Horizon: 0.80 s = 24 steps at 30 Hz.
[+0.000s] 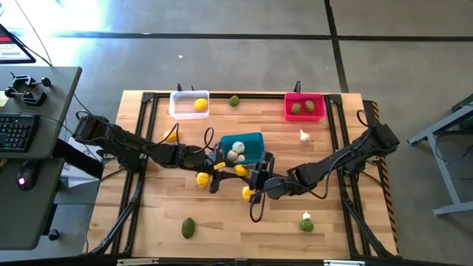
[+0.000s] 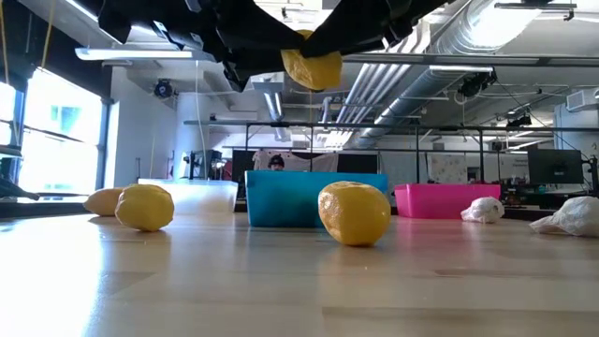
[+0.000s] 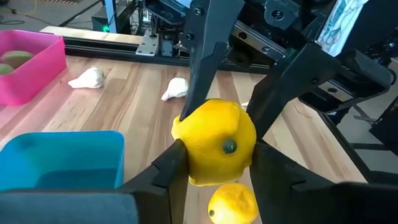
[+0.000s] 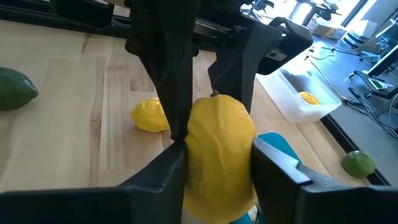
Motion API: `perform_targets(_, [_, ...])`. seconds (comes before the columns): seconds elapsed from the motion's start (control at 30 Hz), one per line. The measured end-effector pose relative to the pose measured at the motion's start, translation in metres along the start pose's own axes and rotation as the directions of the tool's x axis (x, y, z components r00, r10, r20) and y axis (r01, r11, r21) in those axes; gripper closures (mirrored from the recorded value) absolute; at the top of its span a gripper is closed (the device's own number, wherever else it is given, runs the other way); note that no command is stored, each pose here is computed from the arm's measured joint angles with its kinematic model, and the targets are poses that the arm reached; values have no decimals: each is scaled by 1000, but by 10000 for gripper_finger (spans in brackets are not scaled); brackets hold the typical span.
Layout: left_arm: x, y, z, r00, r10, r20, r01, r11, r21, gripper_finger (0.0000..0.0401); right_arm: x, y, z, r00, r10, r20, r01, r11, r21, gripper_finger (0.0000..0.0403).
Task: Sort produce into baskets
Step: Put the lemon into the transparent bin
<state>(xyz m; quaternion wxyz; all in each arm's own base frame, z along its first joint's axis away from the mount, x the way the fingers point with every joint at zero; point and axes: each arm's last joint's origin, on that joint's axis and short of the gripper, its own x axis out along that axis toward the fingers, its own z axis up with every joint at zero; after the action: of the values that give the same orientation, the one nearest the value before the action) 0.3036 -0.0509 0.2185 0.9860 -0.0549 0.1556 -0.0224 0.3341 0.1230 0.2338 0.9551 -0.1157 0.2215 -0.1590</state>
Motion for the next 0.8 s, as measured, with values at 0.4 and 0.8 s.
perform_targets(0.4, [0,17,4,998,55,4,-55,998,-9,292,-16,3,8,997,-58,43,58,998,1,136])
perform_targets(0.8, [-35,73,13,908,401,-122,-405,914,-6,293,-40,-1,6,998,-68,-15,69,997,40,157])
